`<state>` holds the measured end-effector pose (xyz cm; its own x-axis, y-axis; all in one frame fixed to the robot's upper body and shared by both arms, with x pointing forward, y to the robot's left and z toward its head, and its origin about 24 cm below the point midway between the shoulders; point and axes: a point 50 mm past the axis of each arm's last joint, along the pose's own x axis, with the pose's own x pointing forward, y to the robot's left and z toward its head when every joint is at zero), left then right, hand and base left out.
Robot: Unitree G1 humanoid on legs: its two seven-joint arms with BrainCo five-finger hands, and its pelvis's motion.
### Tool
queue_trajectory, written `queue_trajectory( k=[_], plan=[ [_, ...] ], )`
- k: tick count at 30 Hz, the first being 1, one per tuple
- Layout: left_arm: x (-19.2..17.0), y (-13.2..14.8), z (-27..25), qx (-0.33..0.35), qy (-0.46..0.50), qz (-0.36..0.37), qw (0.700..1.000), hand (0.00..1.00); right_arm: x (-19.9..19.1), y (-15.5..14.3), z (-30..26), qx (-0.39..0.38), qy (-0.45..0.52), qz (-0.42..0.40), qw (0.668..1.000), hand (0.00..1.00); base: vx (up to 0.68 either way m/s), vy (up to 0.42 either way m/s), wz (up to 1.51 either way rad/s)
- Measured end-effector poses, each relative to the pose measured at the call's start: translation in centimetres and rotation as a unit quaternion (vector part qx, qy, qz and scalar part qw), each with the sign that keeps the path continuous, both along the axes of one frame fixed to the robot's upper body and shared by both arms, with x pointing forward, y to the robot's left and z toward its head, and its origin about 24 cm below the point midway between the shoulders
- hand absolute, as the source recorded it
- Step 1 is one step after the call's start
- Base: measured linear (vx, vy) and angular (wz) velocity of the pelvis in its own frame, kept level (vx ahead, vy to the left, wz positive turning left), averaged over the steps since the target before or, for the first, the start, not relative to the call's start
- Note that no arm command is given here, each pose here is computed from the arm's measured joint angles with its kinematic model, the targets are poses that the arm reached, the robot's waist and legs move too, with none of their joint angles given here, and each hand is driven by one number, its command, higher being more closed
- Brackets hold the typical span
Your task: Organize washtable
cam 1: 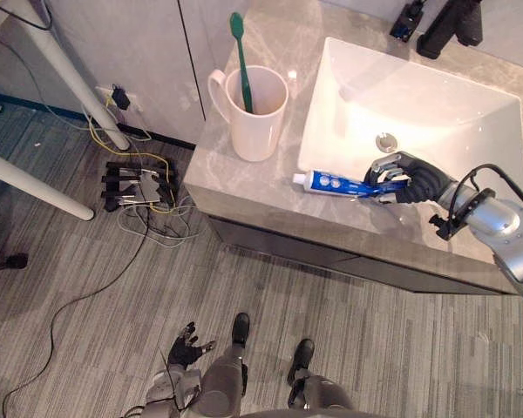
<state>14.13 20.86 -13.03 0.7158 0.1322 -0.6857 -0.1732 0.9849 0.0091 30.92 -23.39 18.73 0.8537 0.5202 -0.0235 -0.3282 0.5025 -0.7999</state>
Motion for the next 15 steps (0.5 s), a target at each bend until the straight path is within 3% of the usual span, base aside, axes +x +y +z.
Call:
queue_trajectory(
  k=[12, 15],
  plan=[
    [-0.4, 0.3, -0.3, -0.001, 0.018, 0.011, 1.0, 0.0, -0.4, -1.1, -1.5, -0.03, 0.034, -0.028, 0.999, 1.0, 0.03, -0.001, 0.09],
    [-0.5, 0.9, 1.0, -0.023, -0.028, 0.073, 0.997, 0.0, -0.9, -1.3, -2.2, -0.009, 0.037, -0.033, 0.999, 1.0, 0.04, 0.002, 0.08]
  ],
)
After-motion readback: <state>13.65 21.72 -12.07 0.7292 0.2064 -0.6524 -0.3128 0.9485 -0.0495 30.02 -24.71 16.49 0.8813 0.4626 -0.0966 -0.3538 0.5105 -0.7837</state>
